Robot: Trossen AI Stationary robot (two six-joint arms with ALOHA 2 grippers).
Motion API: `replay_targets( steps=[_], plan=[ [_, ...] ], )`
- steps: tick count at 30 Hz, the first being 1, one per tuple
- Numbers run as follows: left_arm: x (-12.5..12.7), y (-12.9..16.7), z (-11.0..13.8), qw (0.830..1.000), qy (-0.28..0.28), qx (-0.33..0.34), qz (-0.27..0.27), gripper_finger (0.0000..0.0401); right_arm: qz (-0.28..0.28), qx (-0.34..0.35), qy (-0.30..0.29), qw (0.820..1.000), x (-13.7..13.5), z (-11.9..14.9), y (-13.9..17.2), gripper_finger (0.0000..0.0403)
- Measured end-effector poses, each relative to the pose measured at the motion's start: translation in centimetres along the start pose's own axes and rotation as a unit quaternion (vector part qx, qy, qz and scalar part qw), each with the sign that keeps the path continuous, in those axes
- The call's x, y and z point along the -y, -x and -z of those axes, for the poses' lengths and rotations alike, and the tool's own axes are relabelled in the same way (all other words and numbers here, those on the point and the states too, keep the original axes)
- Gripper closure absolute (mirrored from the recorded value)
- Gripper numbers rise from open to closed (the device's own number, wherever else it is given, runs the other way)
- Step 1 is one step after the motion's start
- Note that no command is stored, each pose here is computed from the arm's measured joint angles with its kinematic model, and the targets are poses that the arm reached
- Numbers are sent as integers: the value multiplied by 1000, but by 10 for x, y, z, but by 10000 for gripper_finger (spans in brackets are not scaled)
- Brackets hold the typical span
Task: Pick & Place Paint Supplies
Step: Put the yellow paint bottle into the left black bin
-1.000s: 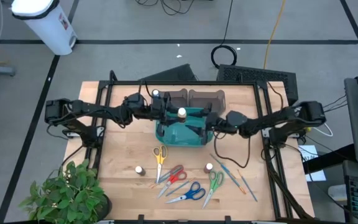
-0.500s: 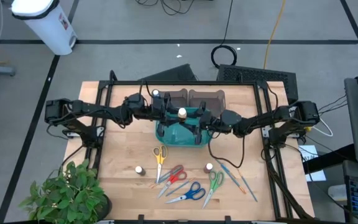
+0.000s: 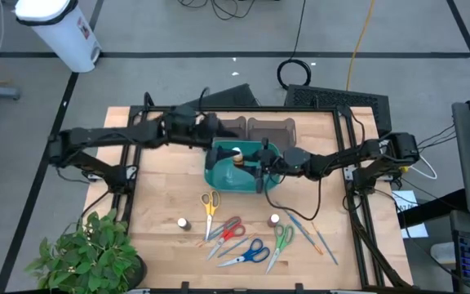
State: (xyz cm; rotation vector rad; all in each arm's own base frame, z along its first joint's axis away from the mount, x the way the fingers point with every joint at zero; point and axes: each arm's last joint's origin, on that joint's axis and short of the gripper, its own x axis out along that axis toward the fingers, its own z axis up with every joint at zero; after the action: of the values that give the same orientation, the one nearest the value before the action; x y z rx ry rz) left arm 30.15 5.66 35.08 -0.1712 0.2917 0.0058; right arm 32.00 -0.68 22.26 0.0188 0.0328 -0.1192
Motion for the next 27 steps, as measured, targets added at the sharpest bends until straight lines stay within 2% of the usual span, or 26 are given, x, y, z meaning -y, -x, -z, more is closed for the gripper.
replay_targets(
  steps=[3, 5, 9, 17, 22, 27],
  plan=[
    [7, 5, -31, 996, -21, -82, -39, 64, 0, -14, 2, 1000, 0, 3, 0, 312],
    [9, -1, -39, 989, -20, -144, -39, 62, 13, -16, 3, 1000, 1, 3, 0, 313],
    [13, -17, -44, 975, -32, -218, -13, 67, 39, -34, 8, 999, 2, 7, 0, 313],
    [5, -50, -26, 960, -28, -277, -10, 88, 30, -35, 20, 999, -2, 7, 1, 313],
    [4, -51, -25, 959, -27, -280, -12, 106, 28, -35, 26, 999, -4, 7, 1, 313],
    [5, -45, -29, 961, -28, -275, -10, 142, 28, -35, 26, 999, -4, 7, 1, 312]
  ],
)
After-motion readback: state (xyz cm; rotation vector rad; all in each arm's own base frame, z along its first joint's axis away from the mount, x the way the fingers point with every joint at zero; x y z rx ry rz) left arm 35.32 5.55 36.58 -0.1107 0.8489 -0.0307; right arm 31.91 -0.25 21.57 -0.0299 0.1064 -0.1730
